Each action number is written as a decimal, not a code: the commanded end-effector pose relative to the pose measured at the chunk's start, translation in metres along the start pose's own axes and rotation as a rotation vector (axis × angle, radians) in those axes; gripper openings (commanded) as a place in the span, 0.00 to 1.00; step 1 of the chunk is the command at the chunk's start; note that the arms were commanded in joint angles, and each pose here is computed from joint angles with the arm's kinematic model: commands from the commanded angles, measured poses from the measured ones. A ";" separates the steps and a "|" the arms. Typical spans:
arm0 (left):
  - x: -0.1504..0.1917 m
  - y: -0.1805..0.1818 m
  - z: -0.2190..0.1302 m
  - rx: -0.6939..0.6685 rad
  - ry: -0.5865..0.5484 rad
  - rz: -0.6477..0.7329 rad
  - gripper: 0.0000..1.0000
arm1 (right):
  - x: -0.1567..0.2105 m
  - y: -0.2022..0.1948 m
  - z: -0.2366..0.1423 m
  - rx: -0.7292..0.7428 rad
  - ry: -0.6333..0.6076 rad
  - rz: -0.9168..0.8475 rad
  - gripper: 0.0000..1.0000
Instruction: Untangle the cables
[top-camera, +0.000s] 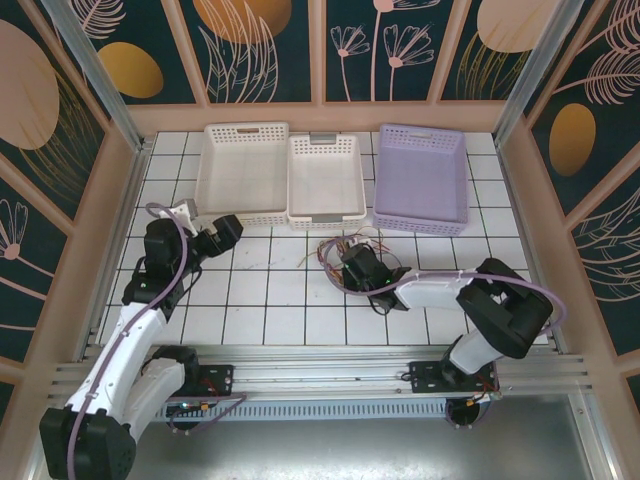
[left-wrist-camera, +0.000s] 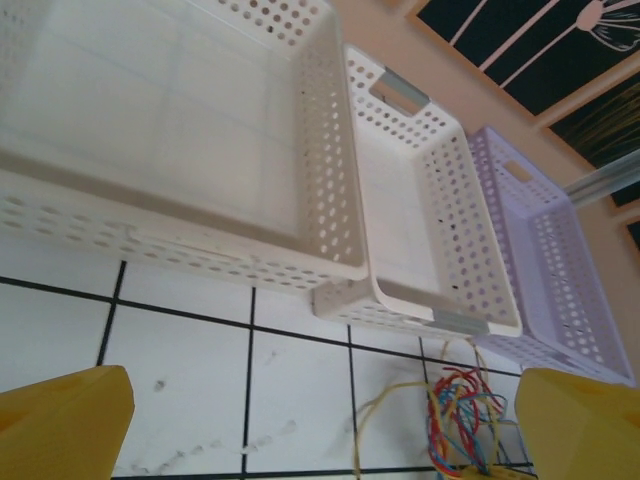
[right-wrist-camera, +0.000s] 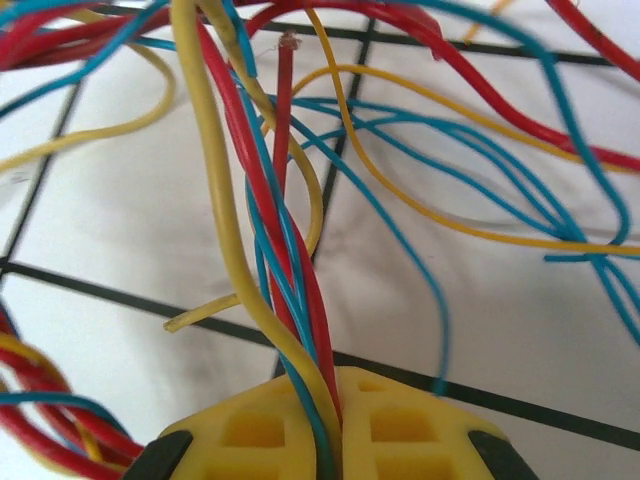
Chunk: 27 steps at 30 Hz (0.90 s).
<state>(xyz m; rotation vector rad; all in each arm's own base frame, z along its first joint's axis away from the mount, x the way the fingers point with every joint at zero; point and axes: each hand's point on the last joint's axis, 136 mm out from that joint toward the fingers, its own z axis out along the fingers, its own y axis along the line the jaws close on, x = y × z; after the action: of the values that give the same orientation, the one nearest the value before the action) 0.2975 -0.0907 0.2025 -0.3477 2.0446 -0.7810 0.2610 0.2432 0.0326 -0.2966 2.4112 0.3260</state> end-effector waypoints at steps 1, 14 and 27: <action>0.014 -0.006 -0.002 0.072 0.008 -0.120 0.96 | -0.027 0.019 -0.021 -0.028 -0.090 -0.065 0.00; 0.076 -0.063 0.009 0.204 0.119 -0.162 0.95 | -0.066 0.071 -0.084 -0.145 -0.261 -0.173 0.00; 0.105 -0.097 0.030 0.200 0.154 -0.078 0.84 | -0.068 0.102 -0.106 -0.246 -0.262 -0.211 0.00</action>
<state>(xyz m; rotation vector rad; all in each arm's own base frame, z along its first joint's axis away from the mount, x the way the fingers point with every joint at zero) 0.2463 -0.2253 0.1602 -0.2438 2.1775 -1.0577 0.2222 0.3057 0.1482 -0.5674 2.1059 0.4734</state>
